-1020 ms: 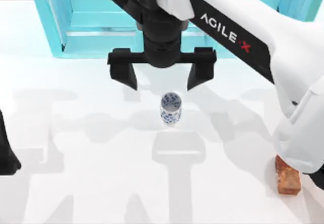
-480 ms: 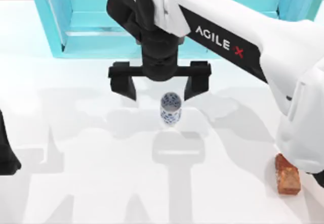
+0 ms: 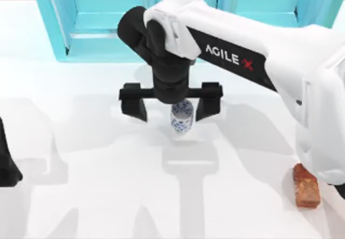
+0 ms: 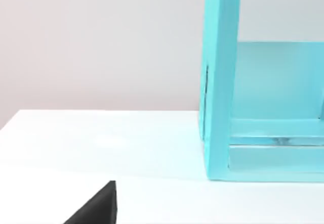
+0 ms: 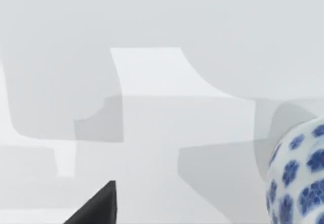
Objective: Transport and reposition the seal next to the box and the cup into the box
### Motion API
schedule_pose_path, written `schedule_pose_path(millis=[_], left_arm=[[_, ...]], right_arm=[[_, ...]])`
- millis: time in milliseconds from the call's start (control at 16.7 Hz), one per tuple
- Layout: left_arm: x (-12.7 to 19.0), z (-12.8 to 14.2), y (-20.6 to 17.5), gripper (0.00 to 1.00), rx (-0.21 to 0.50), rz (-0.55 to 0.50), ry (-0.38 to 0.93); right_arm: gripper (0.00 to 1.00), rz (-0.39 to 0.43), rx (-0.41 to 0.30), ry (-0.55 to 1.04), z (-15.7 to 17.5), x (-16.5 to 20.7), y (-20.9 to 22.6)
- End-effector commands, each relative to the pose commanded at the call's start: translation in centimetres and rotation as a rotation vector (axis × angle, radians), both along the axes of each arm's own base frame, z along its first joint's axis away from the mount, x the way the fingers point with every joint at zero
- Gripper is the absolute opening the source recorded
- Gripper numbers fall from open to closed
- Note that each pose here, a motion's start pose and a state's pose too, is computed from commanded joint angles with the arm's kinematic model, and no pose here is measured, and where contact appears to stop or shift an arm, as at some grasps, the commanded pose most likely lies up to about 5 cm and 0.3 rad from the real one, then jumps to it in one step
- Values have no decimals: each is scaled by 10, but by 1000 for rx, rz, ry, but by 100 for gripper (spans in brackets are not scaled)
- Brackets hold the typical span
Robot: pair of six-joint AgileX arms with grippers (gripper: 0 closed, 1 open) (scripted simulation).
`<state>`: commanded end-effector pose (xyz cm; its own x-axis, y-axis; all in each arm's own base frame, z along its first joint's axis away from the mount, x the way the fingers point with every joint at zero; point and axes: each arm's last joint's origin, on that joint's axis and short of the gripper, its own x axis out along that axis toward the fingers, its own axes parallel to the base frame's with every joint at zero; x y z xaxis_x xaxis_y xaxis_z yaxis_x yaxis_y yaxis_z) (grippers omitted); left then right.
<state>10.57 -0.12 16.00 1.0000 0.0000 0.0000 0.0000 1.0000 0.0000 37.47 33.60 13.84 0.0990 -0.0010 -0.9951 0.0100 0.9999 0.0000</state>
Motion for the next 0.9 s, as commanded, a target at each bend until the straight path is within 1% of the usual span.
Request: schedule_pose_path(millis=[60,840,900], left_arm=[[0,0,0,100,0,0,0],[0,0,0,100,0,0,0],[0,0,0,100,0,0,0]], right_arm=[[100,0,0,0,0,0,0],[2,0,0,0,0,0,0],[0,0,0,0,0,0,0]])
